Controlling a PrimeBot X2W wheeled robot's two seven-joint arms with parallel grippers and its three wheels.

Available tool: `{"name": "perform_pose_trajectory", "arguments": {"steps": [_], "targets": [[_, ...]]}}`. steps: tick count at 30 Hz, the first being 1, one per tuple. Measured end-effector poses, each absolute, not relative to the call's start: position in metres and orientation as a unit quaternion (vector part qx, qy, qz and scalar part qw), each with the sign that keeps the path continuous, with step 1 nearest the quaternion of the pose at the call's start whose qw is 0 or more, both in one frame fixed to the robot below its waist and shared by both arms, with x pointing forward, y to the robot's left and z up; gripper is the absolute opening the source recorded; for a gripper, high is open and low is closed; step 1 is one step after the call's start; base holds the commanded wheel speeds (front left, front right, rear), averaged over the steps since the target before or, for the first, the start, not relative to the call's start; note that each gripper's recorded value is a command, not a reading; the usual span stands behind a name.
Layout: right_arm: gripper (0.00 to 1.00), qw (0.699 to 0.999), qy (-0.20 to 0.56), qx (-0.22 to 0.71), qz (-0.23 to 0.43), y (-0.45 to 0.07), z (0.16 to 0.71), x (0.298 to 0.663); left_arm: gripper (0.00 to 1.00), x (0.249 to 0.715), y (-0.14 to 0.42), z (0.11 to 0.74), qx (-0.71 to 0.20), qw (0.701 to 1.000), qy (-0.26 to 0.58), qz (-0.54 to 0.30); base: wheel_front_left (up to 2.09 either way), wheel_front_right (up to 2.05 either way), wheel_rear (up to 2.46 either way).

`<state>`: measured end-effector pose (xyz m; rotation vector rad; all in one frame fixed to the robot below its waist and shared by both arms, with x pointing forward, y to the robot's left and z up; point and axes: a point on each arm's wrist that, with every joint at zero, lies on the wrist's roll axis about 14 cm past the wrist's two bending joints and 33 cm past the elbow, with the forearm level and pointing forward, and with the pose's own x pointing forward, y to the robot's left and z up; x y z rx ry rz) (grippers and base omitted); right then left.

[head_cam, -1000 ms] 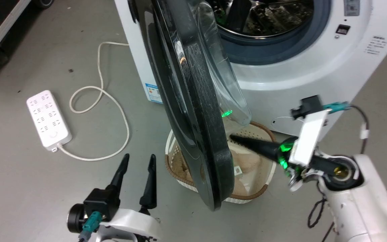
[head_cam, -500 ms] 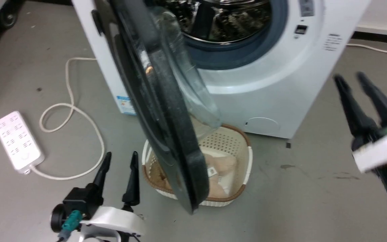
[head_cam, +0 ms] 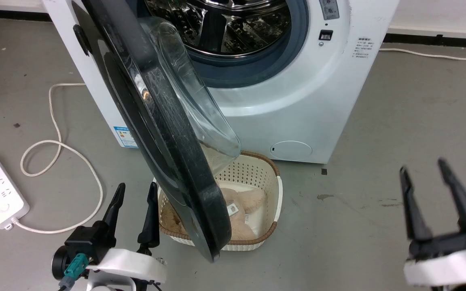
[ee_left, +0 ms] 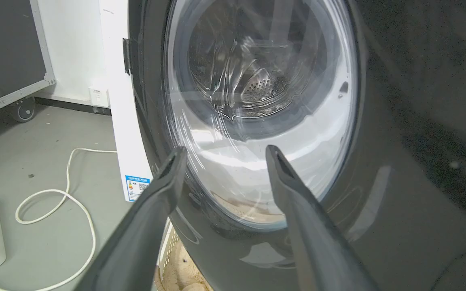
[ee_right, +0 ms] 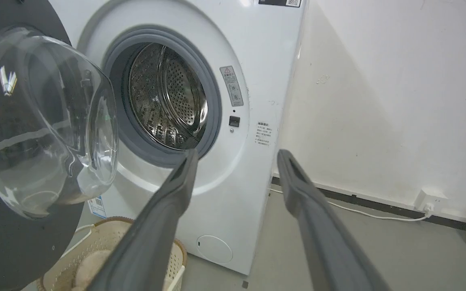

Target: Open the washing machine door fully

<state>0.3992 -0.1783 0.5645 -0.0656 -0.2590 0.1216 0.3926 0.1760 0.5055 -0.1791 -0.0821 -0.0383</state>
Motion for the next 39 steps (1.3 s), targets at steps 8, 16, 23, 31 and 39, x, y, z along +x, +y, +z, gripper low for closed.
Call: {"name": "perform_pose_trajectory", "arguments": {"steps": [8, 16, 23, 31, 39], "targets": [[1.0, 0.992, -0.104, -0.03, 0.06, -0.167, 0.546, 0.389, 1.0, 0.393, 0.176, 0.504, -0.089, 0.995, -0.04, -0.021, 0.0, 0.0, 0.0], [1.0, 0.992, -0.113, -0.016, 0.06, -0.166, 0.551, 0.388, 0.44, 0.391, 0.183, 0.51, -0.083, 0.995, -0.049, -0.011, 0.0, 0.0, 0.0], [1.0, 0.991, -0.118, -0.009, 0.054, -0.17, 0.555, 0.387, 0.0, 0.392, 0.2, 0.554, -0.086, 0.989, -0.118, 0.015, 0.0, 0.0, 0.0], [1.0, 0.991, -0.123, -0.004, 0.057, -0.167, 0.558, 0.385, 0.0, 0.374, 0.222, 0.671, -0.141, 0.942, -0.3, 0.053, 0.0, 0.0, 0.0], [1.0, 0.99, -0.128, 0.002, 0.062, -0.164, 0.562, 0.382, 0.0, 0.36, 0.133, 0.7, -0.133, 0.932, -0.327, -0.08, 0.0, 0.0, 0.0]]}}
